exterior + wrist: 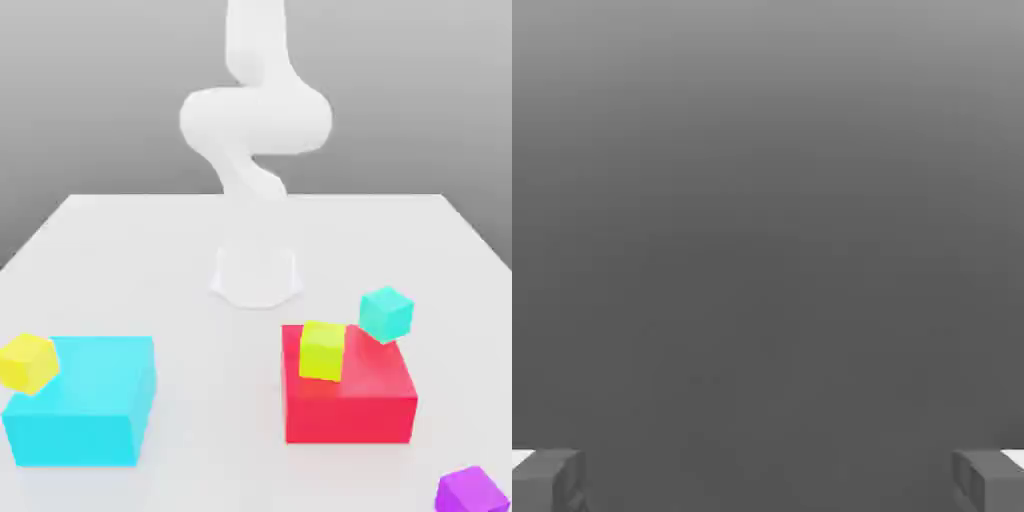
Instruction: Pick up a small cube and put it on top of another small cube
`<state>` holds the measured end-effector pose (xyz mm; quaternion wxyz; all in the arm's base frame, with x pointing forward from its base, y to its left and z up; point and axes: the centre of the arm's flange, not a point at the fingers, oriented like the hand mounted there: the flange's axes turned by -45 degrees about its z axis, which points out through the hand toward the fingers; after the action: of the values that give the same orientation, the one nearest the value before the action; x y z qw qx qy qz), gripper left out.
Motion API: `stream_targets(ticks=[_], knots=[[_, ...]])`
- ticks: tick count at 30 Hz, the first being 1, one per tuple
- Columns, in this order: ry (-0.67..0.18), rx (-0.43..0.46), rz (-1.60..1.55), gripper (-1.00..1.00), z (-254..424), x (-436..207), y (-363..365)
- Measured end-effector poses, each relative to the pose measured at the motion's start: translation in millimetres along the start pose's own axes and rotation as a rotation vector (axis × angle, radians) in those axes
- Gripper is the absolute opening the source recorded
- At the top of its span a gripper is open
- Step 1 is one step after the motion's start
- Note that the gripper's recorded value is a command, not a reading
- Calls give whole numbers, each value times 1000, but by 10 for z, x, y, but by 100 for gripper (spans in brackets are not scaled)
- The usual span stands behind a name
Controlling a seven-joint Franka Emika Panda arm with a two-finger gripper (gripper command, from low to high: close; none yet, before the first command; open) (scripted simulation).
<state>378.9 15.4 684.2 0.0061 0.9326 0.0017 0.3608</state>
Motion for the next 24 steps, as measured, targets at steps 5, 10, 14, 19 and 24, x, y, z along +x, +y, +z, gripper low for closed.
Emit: stream_targets(ticks=[5,10,14,19,24], knots=[[-124,-12,-50,0,861,16,-344],[-242,-10,-103,0,1687,-130,-701],[-334,0,-146,0,2320,-361,-999],[-448,28,-205,0,3042,-792,-1424],[-562,61,-248,0,3686,-1343,-1775]])
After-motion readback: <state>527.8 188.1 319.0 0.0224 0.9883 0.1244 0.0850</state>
